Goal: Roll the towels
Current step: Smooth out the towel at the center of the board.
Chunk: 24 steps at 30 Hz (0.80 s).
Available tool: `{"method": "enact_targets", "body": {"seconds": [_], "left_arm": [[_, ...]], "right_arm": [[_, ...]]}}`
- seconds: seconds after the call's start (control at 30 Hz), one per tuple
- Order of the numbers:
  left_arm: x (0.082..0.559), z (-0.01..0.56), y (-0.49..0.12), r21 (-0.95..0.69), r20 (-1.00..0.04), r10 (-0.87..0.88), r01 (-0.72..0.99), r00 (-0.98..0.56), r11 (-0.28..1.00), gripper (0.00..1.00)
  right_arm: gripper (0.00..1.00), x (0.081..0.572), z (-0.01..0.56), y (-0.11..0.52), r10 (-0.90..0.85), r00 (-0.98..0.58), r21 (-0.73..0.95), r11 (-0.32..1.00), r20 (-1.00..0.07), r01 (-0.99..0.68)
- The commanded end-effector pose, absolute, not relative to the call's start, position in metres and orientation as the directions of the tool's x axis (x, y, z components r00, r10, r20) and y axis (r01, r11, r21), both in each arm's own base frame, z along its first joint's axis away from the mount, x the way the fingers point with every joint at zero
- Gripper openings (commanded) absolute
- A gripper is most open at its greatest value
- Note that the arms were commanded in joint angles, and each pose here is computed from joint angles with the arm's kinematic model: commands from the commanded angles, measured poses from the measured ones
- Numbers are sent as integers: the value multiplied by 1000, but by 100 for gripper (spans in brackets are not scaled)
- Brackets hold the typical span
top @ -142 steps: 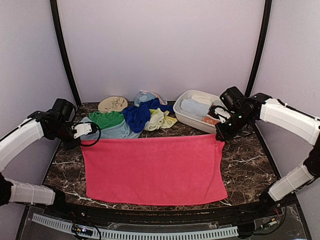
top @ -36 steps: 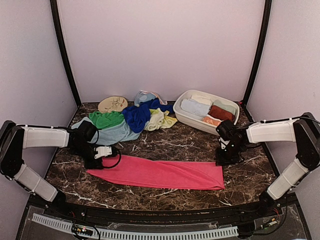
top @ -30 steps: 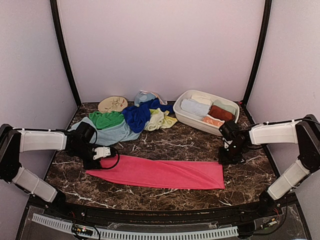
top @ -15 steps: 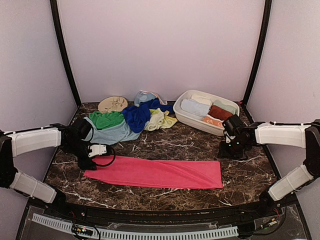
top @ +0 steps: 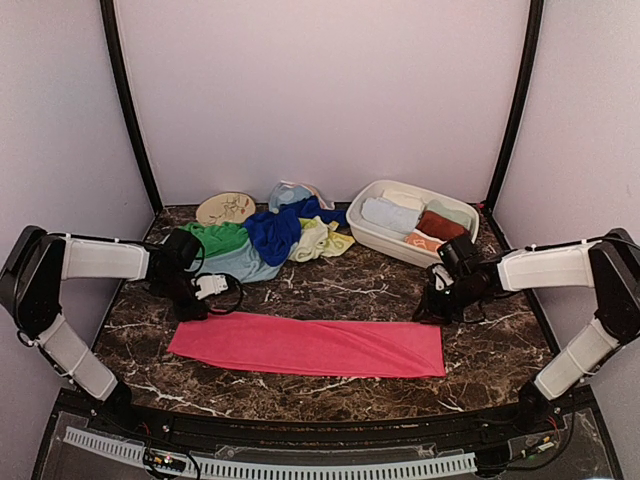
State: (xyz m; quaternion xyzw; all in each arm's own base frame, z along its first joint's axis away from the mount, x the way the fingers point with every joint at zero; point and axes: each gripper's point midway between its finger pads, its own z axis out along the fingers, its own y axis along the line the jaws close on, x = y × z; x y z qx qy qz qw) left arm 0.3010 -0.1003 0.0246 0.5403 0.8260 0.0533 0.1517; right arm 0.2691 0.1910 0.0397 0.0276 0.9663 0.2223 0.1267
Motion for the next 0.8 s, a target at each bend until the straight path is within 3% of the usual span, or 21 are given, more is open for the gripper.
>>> {"method": "enact_targets", "body": {"seconds": [0.0,0.37,0.53,0.63,0.77], "left_arm": [[309,15,-80,308,-167,885,830,-434,465,40],[280,-2,-44,314,-107,881,825,-462,471,39],[274,11,-58,266,-190,865,824,-464,500,47],[284,34,-70,265,-265,855,819,-445,508,60],[300,74,-91,238,-371,832,824,-413,515,65]], "right_arm": [[20,260,16,194,120,-979,454,890,-164,33],[14,267,-11,152,189,-963,262,955,-190,136],[12,267,-3,148,218,-948,273,950,-232,151],[20,278,17,161,192,-941,336,937,-279,91],[30,291,46,171,157,-929,366,930,-335,25]]}}
